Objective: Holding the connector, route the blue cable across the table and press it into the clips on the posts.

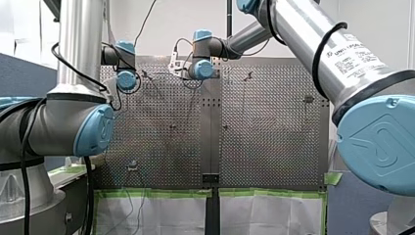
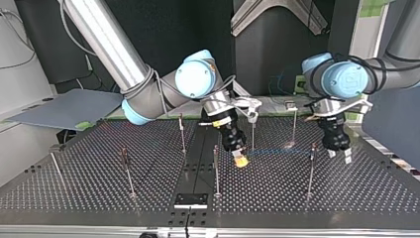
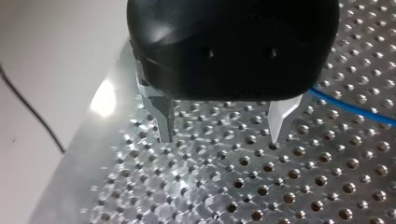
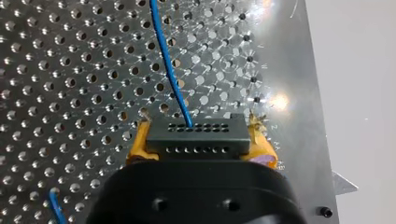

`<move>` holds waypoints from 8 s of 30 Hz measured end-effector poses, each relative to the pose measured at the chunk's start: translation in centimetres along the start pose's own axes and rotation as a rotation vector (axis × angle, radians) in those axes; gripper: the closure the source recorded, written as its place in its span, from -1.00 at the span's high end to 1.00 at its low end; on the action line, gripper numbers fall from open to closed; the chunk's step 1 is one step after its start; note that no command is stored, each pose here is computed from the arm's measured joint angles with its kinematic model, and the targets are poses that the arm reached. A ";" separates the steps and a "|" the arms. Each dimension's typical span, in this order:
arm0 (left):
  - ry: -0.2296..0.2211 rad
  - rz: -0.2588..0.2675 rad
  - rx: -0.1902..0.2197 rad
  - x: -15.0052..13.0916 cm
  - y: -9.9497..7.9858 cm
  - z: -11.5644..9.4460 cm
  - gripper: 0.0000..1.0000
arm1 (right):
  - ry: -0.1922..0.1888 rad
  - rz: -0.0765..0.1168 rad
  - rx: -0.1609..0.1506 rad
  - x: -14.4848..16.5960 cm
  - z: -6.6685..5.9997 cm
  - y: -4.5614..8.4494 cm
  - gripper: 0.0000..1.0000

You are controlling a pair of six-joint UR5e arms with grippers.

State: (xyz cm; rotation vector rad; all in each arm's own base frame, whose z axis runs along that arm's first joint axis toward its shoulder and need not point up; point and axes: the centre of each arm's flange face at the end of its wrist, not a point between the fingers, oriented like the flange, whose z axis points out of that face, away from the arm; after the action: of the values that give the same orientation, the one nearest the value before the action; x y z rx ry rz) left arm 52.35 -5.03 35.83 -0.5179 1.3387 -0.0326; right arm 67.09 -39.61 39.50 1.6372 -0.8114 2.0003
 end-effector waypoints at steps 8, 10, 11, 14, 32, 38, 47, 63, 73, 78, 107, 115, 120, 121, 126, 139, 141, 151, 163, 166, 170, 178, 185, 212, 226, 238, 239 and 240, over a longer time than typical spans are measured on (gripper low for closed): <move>0.075 -0.018 -0.001 0.4 -0.5 -2.5 1.00 | -0.020 -0.004 -0.029 -0.4 -0.2 0.2 -1.00; 0.102 -0.017 0.008 0.4 -0.6 -3.6 1.00 | -0.024 -0.005 -0.034 -0.7 -0.2 0.3 -1.00; 0.112 -0.016 0.013 0.3 -0.7 -4.1 1.00 | -0.028 -0.007 -0.037 -0.9 -0.2 0.4 -1.00; 0.141 -0.015 0.024 0.1 -0.8 -5.5 1.00 | -0.039 -0.010 -0.043 -1.6 -0.1 0.5 -1.00; 0.211 0.031 0.114 -3.0 -2.6 -12.4 1.00 | -0.063 -0.017 -0.049 -2.8 -0.1 0.7 -1.00; 0.205 0.075 0.178 -3.3 -3.8 -13.1 1.00 | -0.063 -0.018 -0.054 -2.7 0.0 1.0 -1.00; 0.166 0.146 0.280 -3.2 -5.8 -13.5 1.00 | -0.065 -0.023 -0.054 -2.6 0.0 1.1 -1.00; 0.042 0.229 0.315 -1.7 -8.3 -11.9 1.00 | -0.068 -0.025 -0.055 -2.7 -0.1 1.1 -1.00; 0.011 0.242 0.270 -0.3 -9.6 -9.2 1.00 | -0.068 -0.025 -0.055 -2.7 -0.1 1.1 -1.00; -0.001 0.246 0.240 0.4 -9.8 -7.8 1.00 | -0.068 -0.025 -0.055 -2.7 -0.1 1.1 -1.00; 0.018 0.169 0.244 2.1 -9.8 -5.9 -1.00 | -0.070 -0.026 -0.055 -2.7 -0.1 1.1 -1.00; 0.047 0.175 0.231 2.4 -9.8 -6.5 -1.00 | -0.075 -0.025 -0.056 -2.8 -0.1 1.1 -1.00; 0.080 0.185 0.217 3.6 -9.2 -7.6 -1.00 | -0.092 -0.027 -0.059 -3.2 -0.4 1.2 -1.00; 0.084 0.186 0.215 3.9 -9.0 -7.8 -1.00 | -0.098 -0.027 -0.060 -3.5 -0.5 1.3 -1.00; 0.097 0.186 0.210 5.4 -7.8 -8.8 -1.00 | -0.128 -0.030 -0.067 -4.8 -1.1 1.5 -1.00; 0.219 0.226 0.186 11.5 -4.8 -11.7 -1.00 | -0.253 -0.039 -0.088 -10.3 -4.0 2.6 -1.00; 0.235 0.232 0.183 12.4 -4.5 -11.7 -1.00 | -0.268 -0.041 -0.090 -11.0 -4.4 2.8 -1.00; 0.300 0.249 0.168 16.7 -3.1 -11.7 -1.00 | -0.339 -0.059 -0.100 -14.0 -6.4 3.4 -1.00; 0.321 0.245 0.183 19.7 -2.3 -11.3 -1.00 | -0.390 -0.071 -0.117 -16.1 -7.9 4.9 -1.00; 0.327 0.243 0.189 20.7 -2.1 -11.2 -1.00 | -0.402 -0.070 -0.124 -16.6 -8.1 5.6 -1.00; 0.335 0.240 0.195 22.0 -1.7 -11.1 -1.00 | -0.404 -0.068 -0.128 -16.7 -8.1 6.3 -1.00; 0.319 0.220 0.217 22.2 -1.8 -10.4 -1.00 | -0.405 -0.059 -0.125 -18.1 -7.8 7.3 -1.00; 0.317 0.203 0.240 22.8 -2.2 -9.4 -1.00 | -0.383 -0.044 -0.120 -18.2 -7.3 8.1 -1.00; 0.235 0.148 0.258 22.0 -3.6 -3.1 -0.60 | -0.325 -0.007 -0.162 -17.3 -5.4 14.0 -1.00; 0.290 0.156 0.220 22.3 -3.0 -3.7 1.00 | -0.323 -0.007 -0.165 -17.2 -5.3 14.3 -1.00; 0.369 0.201 0.176 21.2 -3.0 -6.0 1.00 | -0.323 -0.007 -0.171 -17.2 -5.3 14.7 -1.00; 0.378 0.201 0.177 21.0 -3.1 -6.4 1.00 | -0.323 -0.007 -0.172 -17.2 -5.3 14.8 -1.00; 0.389 0.203 0.178 20.8 -3.1 -7.1 1.00 | -0.323 -0.007 -0.172 -17.2 -5.3 14.8 -1.00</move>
State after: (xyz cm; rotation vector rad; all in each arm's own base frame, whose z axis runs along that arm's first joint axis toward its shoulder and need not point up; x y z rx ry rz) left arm 51.76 -16.71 16.99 -0.2271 1.7452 -0.0881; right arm 57.18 -46.29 19.53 1.8803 -1.0572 1.6311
